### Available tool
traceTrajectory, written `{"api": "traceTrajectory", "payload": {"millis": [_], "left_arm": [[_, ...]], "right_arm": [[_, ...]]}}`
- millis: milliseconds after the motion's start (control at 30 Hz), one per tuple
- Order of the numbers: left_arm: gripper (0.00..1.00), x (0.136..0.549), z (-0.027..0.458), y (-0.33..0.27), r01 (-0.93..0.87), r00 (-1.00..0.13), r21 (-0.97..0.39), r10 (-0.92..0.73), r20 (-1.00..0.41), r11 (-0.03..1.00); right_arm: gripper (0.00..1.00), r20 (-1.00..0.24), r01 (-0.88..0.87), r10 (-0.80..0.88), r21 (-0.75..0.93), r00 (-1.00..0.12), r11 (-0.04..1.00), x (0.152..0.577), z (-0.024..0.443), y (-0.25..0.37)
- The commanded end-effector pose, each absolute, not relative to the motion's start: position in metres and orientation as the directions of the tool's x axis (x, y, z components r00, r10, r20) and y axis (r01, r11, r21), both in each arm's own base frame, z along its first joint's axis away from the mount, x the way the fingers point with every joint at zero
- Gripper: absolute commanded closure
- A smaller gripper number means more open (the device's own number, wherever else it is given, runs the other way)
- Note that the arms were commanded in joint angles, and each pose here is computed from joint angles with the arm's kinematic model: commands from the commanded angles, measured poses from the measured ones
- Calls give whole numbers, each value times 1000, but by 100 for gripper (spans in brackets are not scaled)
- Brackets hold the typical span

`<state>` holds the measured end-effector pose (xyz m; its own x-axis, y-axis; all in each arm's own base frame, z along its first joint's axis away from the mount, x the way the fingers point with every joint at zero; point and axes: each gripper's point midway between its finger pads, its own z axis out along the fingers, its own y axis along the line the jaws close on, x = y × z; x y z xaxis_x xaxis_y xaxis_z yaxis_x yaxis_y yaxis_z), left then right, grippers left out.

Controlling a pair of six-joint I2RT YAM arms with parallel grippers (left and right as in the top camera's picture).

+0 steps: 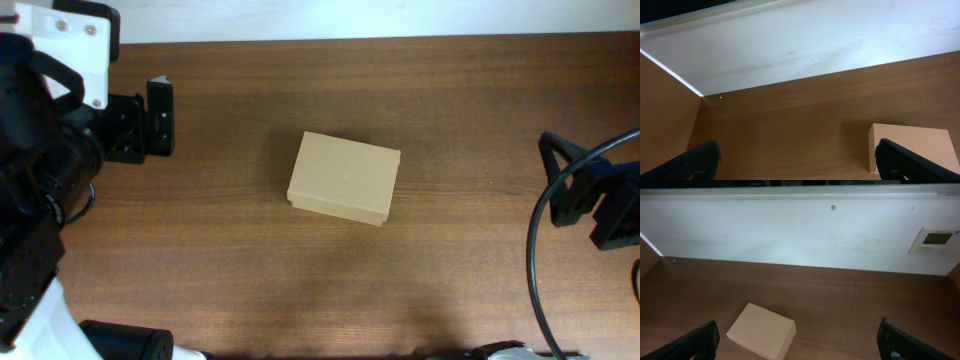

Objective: Pack container

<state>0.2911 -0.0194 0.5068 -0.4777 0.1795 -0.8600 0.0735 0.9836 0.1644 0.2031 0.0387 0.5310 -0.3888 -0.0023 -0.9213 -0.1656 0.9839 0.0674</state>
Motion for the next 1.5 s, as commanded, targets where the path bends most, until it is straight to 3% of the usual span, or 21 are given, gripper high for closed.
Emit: {"api": "traceTrajectory", "payload": {"millis": [0, 300, 500, 733, 933, 1133, 1467], "left_arm": [[1, 292, 506, -16, 57, -483, 167, 173, -859, 984], [1, 292, 506, -16, 57, -483, 167, 173, -859, 984], [1, 292, 506, -16, 57, -483, 167, 173, -859, 984], [1, 292, 506, -16, 57, -483, 167, 173, -859, 984], [1, 292, 506, -16, 57, -483, 167, 173, -859, 984], [1, 292, 506, -16, 57, -483, 167, 173, -859, 984], [1, 292, 506, -16, 57, -483, 167, 173, -859, 984]], "right_arm": [[1, -919, -158, -8, 60, -395, 986, 203, 529, 37], [1, -923, 23, 50, 44, -381, 999, 179, 496, -1], [1, -935, 99, 83, 52, -346, 994, 191, 394, -15], [1, -927, 101, 84, 51, -367, 994, 218, 222, -17], [1, -911, 103, 87, 49, -403, 993, 221, 136, -17], [1, -936, 99, 82, 51, -342, 994, 218, 127, -17], [1, -928, 110, 84, 46, -364, 993, 218, 117, -19]]}}
